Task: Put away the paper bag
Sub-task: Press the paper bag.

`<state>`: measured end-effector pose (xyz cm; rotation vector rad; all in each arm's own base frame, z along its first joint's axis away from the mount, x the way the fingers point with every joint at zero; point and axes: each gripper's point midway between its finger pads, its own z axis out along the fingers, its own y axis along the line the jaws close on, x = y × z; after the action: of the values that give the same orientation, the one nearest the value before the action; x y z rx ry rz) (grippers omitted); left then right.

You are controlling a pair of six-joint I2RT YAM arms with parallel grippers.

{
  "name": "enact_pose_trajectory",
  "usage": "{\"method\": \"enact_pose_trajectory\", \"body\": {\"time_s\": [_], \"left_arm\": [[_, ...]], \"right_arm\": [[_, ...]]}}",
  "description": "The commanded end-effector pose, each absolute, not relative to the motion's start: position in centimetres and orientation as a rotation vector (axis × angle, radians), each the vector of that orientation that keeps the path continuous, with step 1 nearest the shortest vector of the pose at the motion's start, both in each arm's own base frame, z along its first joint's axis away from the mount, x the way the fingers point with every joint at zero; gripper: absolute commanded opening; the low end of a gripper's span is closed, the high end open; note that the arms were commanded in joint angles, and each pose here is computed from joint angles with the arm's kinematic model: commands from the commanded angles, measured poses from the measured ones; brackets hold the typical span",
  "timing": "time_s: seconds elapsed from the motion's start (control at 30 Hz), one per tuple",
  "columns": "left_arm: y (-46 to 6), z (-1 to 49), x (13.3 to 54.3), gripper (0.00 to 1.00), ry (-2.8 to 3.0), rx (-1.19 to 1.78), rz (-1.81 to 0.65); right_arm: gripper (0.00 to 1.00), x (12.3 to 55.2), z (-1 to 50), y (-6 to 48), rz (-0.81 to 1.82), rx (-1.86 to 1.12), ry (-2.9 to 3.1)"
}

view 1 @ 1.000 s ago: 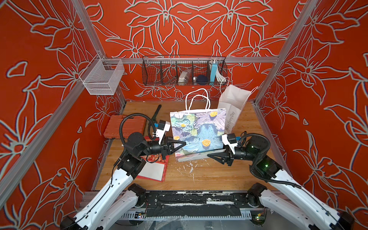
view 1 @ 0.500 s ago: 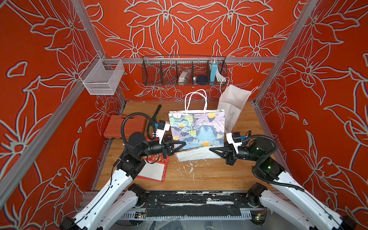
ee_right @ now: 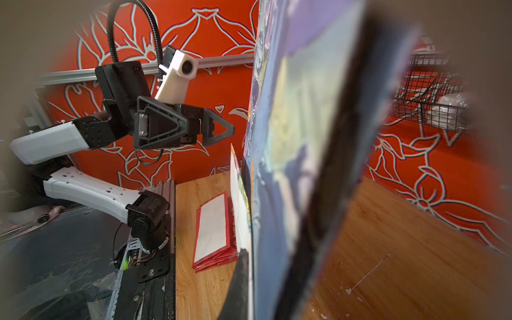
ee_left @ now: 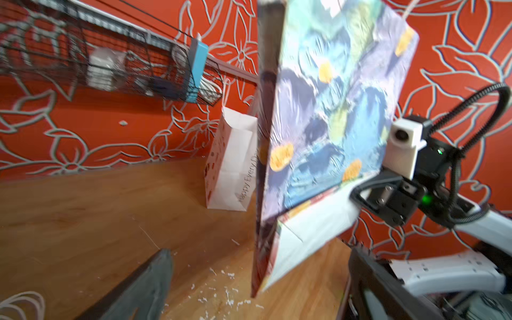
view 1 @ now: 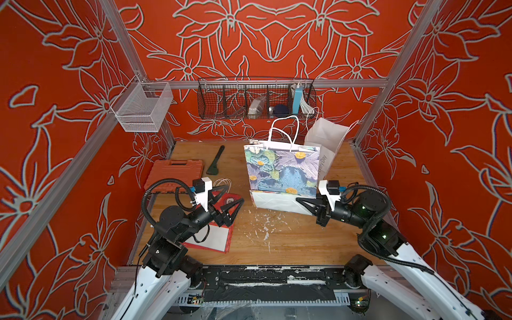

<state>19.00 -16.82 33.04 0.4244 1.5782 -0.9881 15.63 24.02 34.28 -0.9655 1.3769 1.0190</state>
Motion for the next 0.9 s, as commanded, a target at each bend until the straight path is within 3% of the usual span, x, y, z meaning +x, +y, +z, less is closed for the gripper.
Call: {"method": "enact_pose_trajectory", "body": {"time_s": [0.0,0.23,0.53,0.6,0.63,0.67,0.77,0.83,0.87], "left_arm": [[-19.6,31.0,16.4,0.99,1.598,0.627,-1.197],[-21.5,31.9,16.1,0.98,1.529,0.733,-1.364],[-21.8,34.4,16.7,0.42,1.422,0.714,-1.401],[-21.7,35.0,16.6,0.14,1.4,0.711,-1.4],[-21.6,35.0,16.6,0.04,1.398,0.708,-1.396],[-21.6,35.1,16.6,0.0,1.397,0.708,-1.39],[-21.5,34.9,16.6,0.0,1.404,0.701,-1.38],[-21.5,34.7,16.6,0.0,1.412,0.701,-1.374],[-21.5,34.5,16.6,0.0,1.417,0.702,-1.373]], "right_arm": [[0.0,14.6,36.1,24.6,1.067,-1.015,1.303],[0.0,12.0,37.0,26.0,1.225,-1.08,1.199],[0.0,12.3,35.7,26.5,1.247,-1.066,1.249],[0.0,12.4,35.0,26.5,1.232,-1.077,1.271],[0.0,12.4,35.0,26.5,1.226,-1.076,1.274],[0.0,12.5,34.9,26.4,1.222,-1.074,1.278],[0.0,12.5,34.8,26.1,1.201,-1.064,1.295],[0.31,12.8,34.6,25.7,1.174,-1.037,1.33],[0.39,13.0,34.3,25.5,1.161,-1.02,1.354]]}}
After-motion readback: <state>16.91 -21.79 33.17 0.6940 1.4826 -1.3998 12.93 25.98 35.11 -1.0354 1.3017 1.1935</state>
